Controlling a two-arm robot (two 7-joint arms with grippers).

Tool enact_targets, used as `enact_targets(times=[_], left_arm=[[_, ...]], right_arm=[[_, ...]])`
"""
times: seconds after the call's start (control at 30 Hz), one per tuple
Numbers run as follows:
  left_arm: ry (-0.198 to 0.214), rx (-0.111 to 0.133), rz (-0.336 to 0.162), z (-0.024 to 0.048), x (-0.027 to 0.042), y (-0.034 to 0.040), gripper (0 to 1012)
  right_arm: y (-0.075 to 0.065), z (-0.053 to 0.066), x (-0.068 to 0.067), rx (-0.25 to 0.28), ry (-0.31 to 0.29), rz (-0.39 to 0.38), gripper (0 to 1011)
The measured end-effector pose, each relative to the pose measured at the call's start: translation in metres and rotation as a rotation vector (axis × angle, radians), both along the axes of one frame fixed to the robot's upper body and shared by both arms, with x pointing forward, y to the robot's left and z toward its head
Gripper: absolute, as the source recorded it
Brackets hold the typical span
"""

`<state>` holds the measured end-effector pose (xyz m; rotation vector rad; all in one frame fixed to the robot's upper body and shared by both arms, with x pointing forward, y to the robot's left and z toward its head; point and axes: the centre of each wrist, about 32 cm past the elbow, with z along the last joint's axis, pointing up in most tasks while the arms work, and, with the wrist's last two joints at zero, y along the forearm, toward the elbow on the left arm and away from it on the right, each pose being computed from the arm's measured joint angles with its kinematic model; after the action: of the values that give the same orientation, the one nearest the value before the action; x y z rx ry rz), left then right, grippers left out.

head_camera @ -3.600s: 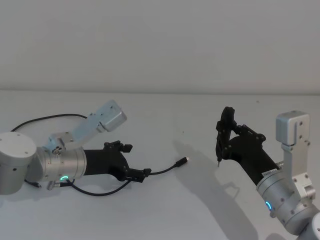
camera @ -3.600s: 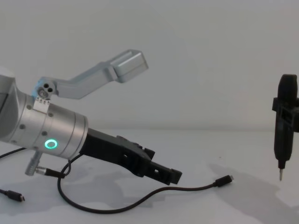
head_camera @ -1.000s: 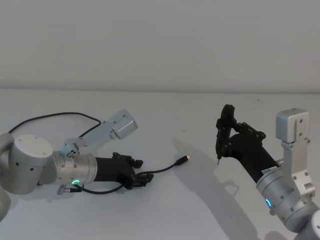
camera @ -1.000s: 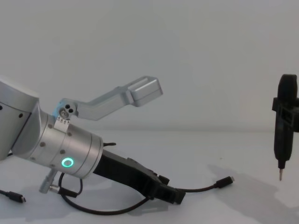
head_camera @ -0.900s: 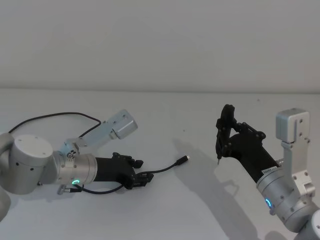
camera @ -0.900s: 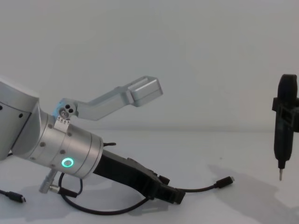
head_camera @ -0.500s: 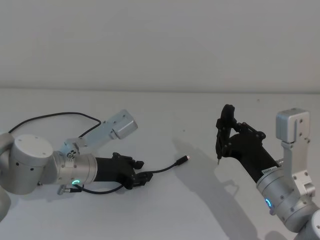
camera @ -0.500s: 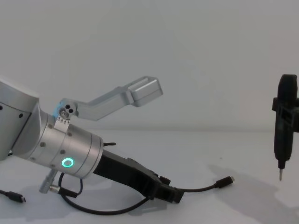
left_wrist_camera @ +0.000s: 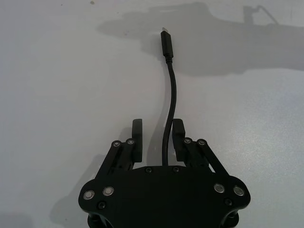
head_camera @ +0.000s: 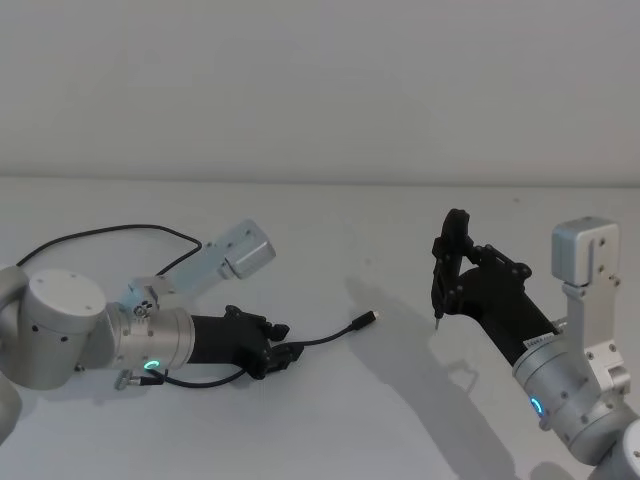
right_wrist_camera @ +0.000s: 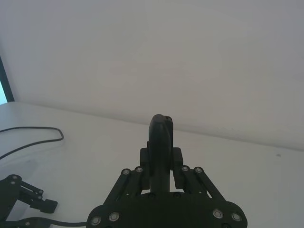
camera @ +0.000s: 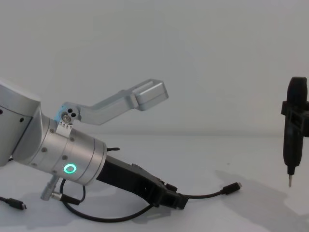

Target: Pick up the data cable with the one hand.

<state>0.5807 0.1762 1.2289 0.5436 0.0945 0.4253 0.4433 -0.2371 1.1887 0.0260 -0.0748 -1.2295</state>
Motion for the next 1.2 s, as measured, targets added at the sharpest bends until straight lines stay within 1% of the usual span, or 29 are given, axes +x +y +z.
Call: enact_targets(times=[1.2], left_arm=[[0.000, 0.000, 0.000, 0.0000, 0.0000, 0.0000, 136]], right_arm=[[0.0000, 0.0000, 0.0000, 0.000, 0.000, 0.000, 274]])
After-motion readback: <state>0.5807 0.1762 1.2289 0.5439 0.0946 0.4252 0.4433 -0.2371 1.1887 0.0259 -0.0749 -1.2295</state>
